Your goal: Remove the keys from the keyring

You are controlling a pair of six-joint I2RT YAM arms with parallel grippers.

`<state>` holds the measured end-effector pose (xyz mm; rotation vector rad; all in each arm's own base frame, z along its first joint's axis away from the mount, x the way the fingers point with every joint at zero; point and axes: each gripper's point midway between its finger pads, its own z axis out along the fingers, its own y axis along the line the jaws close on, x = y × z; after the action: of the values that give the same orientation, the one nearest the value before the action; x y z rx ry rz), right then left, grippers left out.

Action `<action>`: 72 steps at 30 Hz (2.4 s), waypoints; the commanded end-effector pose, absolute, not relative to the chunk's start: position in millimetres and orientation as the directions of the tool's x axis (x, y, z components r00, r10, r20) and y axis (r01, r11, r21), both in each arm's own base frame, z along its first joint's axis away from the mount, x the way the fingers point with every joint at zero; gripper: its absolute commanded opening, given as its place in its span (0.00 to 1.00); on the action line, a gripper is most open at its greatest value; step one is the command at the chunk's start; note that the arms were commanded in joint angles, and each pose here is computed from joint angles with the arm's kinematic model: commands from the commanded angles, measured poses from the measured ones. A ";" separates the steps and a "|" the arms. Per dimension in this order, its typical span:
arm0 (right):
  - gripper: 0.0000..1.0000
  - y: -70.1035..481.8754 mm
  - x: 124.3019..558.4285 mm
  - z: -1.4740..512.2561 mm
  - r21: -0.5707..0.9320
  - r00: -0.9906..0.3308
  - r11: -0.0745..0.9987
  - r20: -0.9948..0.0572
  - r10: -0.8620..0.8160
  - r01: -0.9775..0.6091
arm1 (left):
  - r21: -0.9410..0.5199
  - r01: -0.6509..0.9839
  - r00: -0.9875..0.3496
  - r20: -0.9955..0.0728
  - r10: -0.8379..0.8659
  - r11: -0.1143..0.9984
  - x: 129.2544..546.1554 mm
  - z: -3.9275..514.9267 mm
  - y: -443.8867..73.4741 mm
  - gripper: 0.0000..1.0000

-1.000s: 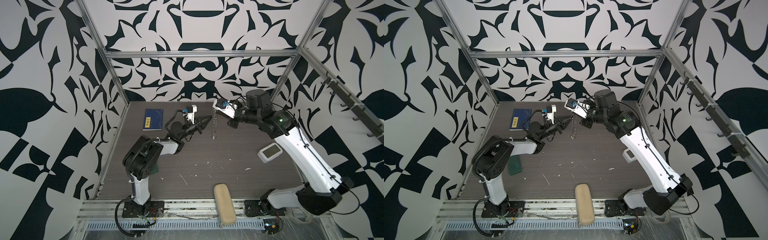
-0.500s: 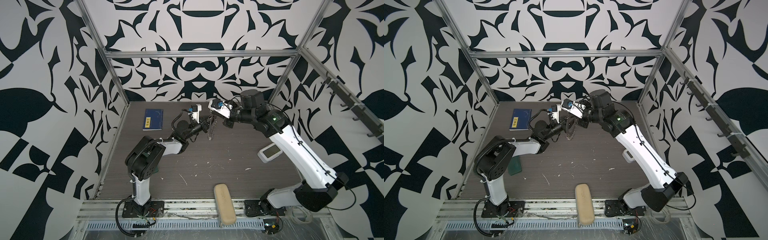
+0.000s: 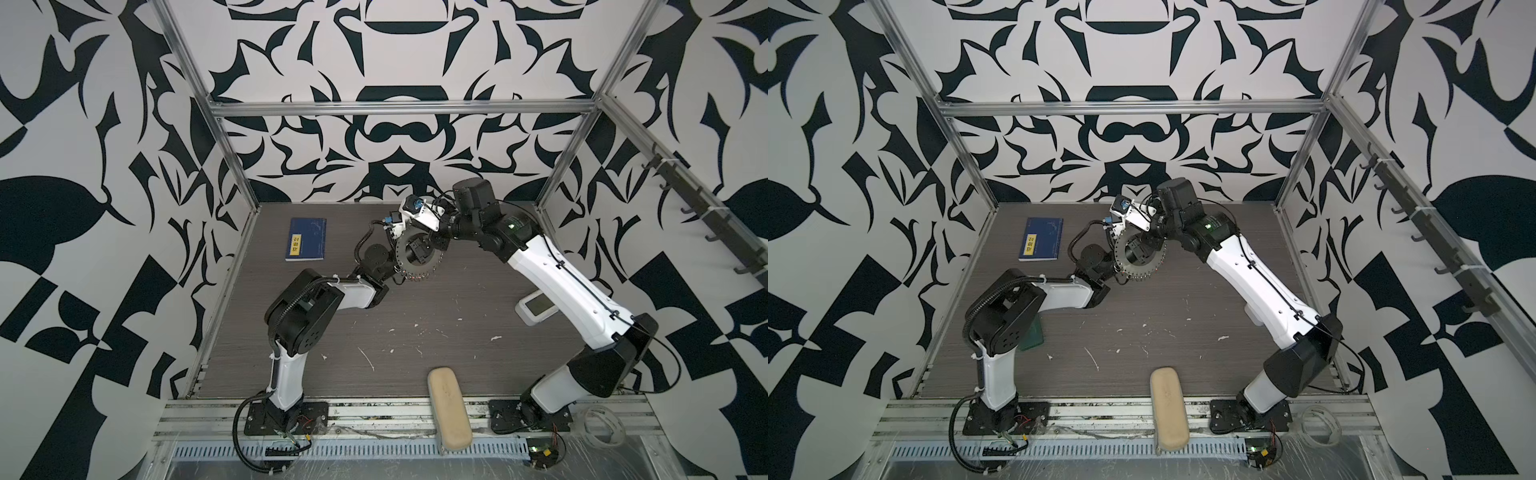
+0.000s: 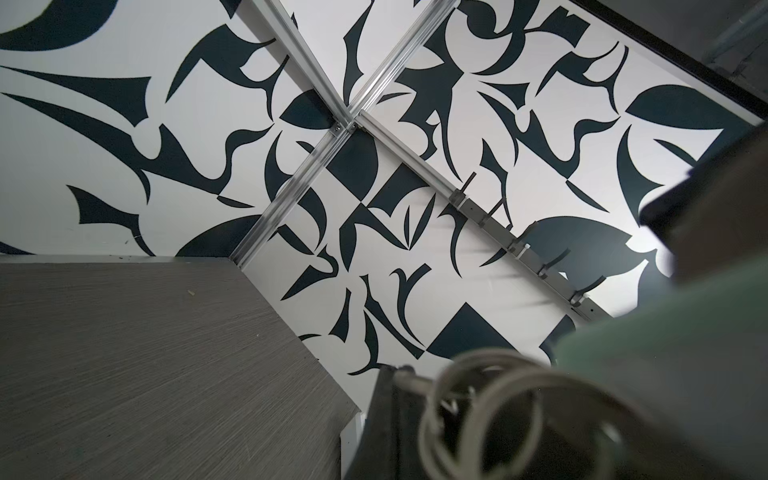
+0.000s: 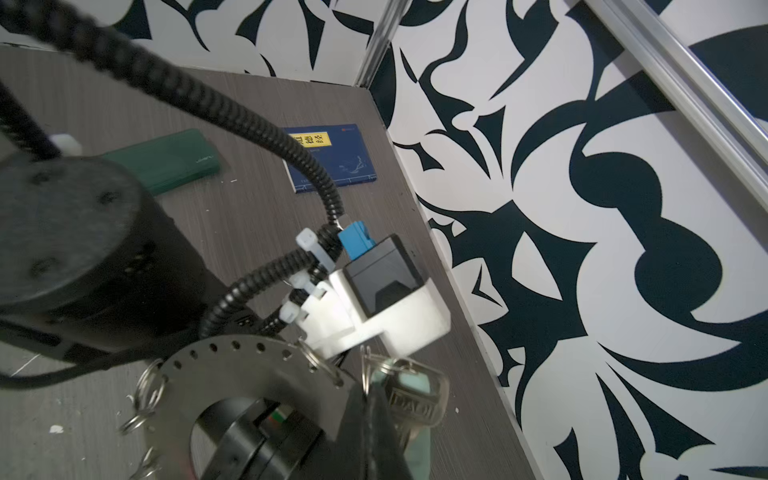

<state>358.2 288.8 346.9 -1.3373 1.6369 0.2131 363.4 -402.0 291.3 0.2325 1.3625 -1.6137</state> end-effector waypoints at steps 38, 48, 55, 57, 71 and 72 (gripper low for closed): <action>0.00 247.8 458.3 391.6 -0.748 0.288 0.151 -0.423 -0.859 -0.646 | -0.675 0.730 -0.574 -0.522 -0.631 -0.105 332.8 370.2 -380.4 0.00; 0.00 235.1 457.7 374.2 -0.657 0.258 0.147 -0.478 -0.839 -0.740 | -0.671 0.731 -0.578 -0.514 -0.634 -0.123 326.4 380.2 -375.4 0.00; 0.00 241.2 440.8 408.5 -0.439 0.172 0.300 -0.761 -0.626 -0.847 | -0.721 0.689 -0.599 -0.512 -0.616 -0.071 324.0 364.7 -370.0 0.00; 0.00 239.6 440.0 400.5 -0.389 0.129 0.313 -0.780 -0.612 -0.867 | -0.727 0.684 -0.602 -0.510 -0.615 -0.067 323.6 362.3 -369.1 0.00; 0.00 222.3 457.0 374.6 -0.328 -0.012 0.402 -0.763 -0.647 -0.855 | -0.733 0.679 -0.604 -0.515 -0.608 -0.053 323.5 358.8 -368.7 0.00; 0.00 225.3 453.7 378.2 -0.326 0.004 0.393 -0.773 -0.634 -0.860 | -0.735 0.676 -0.604 -0.519 -0.604 -0.044 324.1 355.4 -369.8 0.00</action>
<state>388.5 275.6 355.1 -1.4861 1.7282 0.6382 353.7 -375.7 317.4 -0.0249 1.4551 -1.7373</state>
